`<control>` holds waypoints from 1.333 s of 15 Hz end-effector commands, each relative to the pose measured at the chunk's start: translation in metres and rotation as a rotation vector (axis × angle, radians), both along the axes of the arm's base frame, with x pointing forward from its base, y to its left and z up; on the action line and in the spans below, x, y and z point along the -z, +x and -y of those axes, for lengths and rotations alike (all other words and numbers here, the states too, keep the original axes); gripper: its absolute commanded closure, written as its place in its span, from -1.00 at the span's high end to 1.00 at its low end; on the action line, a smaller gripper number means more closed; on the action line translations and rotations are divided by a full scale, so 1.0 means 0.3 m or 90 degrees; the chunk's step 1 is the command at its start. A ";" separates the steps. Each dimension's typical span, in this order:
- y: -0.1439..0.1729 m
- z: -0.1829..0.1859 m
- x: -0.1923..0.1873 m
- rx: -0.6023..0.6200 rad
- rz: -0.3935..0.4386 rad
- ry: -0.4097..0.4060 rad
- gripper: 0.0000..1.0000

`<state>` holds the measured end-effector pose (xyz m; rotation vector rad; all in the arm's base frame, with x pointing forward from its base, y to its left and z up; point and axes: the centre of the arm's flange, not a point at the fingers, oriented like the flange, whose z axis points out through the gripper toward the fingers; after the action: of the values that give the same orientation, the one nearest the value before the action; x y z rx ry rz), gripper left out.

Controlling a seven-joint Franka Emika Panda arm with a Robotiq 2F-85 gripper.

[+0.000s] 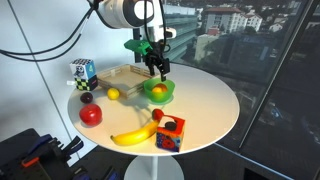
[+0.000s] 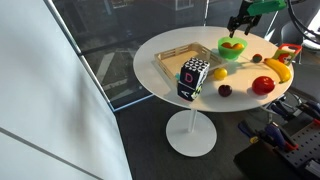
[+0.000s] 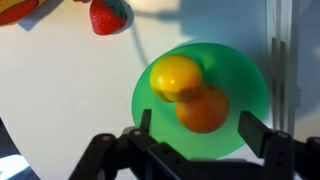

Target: Put the orange in the green bowl

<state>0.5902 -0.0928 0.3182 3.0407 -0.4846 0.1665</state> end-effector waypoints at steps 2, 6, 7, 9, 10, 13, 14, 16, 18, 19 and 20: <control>0.017 -0.014 -0.001 0.004 -0.006 0.004 1.00; -0.032 -0.078 -0.002 -0.040 -0.055 0.046 1.00; -0.043 -0.094 -0.001 -0.053 -0.070 0.056 1.00; -0.069 -0.126 -0.005 -0.076 -0.102 0.070 1.00; -0.080 -0.137 -0.007 -0.087 -0.115 0.073 1.00; -0.113 -0.159 -0.033 -0.102 -0.140 0.066 1.00; -0.127 -0.166 -0.048 -0.107 -0.149 0.065 1.00; -0.157 -0.181 -0.078 -0.117 -0.172 0.070 1.00; -0.193 -0.200 -0.108 -0.137 -0.204 0.080 1.00; -0.209 -0.209 -0.121 -0.144 -0.216 0.082 1.00; -0.226 -0.220 -0.135 -0.154 -0.230 0.083 1.00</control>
<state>0.5449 -0.0339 0.3390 3.1412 -0.1884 -0.3467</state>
